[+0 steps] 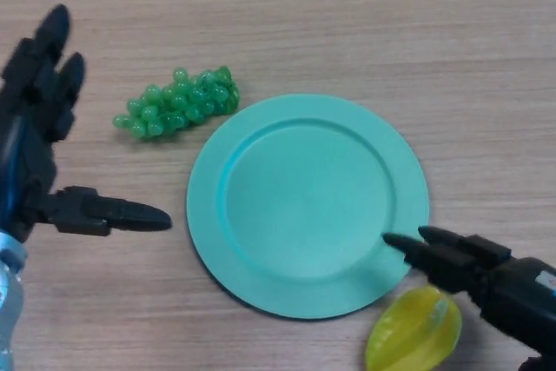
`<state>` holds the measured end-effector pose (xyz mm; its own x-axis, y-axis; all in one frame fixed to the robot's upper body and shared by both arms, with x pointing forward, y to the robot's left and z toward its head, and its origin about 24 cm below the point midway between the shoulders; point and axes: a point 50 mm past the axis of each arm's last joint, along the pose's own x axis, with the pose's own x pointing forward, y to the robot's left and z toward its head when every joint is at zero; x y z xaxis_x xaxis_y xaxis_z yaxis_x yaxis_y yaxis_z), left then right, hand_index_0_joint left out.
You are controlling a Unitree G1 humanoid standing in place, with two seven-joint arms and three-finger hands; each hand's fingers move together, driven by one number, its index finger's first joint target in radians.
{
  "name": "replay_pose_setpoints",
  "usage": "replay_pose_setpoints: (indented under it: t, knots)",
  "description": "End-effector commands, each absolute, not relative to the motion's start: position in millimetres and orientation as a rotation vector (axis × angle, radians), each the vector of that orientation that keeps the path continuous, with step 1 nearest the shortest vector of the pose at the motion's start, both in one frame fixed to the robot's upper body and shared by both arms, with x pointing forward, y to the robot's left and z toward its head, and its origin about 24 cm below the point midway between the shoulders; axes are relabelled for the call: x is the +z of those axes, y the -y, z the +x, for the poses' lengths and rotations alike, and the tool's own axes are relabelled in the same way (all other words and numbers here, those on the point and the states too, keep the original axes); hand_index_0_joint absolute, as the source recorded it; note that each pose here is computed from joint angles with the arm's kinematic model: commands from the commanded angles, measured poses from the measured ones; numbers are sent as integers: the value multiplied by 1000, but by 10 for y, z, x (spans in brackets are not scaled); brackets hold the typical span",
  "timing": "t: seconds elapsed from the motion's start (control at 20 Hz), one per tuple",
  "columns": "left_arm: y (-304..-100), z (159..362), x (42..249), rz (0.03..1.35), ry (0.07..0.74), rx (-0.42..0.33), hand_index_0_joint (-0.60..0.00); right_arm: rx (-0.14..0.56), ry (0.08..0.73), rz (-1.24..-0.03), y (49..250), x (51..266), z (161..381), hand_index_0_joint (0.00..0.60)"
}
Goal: Pick up the yellow starfruit and place it on the plate
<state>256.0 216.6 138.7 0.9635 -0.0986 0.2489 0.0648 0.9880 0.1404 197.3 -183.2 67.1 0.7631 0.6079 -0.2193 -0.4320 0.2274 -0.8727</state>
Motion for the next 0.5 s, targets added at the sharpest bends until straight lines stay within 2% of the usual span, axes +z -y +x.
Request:
replay_pose_setpoints:
  t: [0.05, 0.1, 0.15, 0.35, 0.4, 0.45, 0.5]
  knots:
    - [-2221, 2473, 1749, 204, 464, -55, 0, 651, 388, -1207, 1877, 895, 1958, 0]
    - [-2224, 2465, 1752, 206, 472, -56, 0, 670, 405, -1295, 1890, 851, 1965, 0]
    - [-2229, 2462, 1754, 205, 472, -55, 0, 672, 421, -1334, 1896, 833, 1972, 0]
    - [-2264, 2434, 1768, 205, 477, -44, 0, 637, 466, -1314, 1839, 801, 2022, 0]
    - [-2272, 2431, 1770, 209, 471, -38, 0, 636, 494, -1303, 1810, 794, 2039, 50]
    - [-2273, 2430, 1768, 209, 471, -38, 0, 636, 499, -1311, 1809, 793, 2043, 150]
    - [-2279, 2429, 1768, 208, 470, -34, 0, 625, 534, -1379, 1820, 792, 2063, 300]
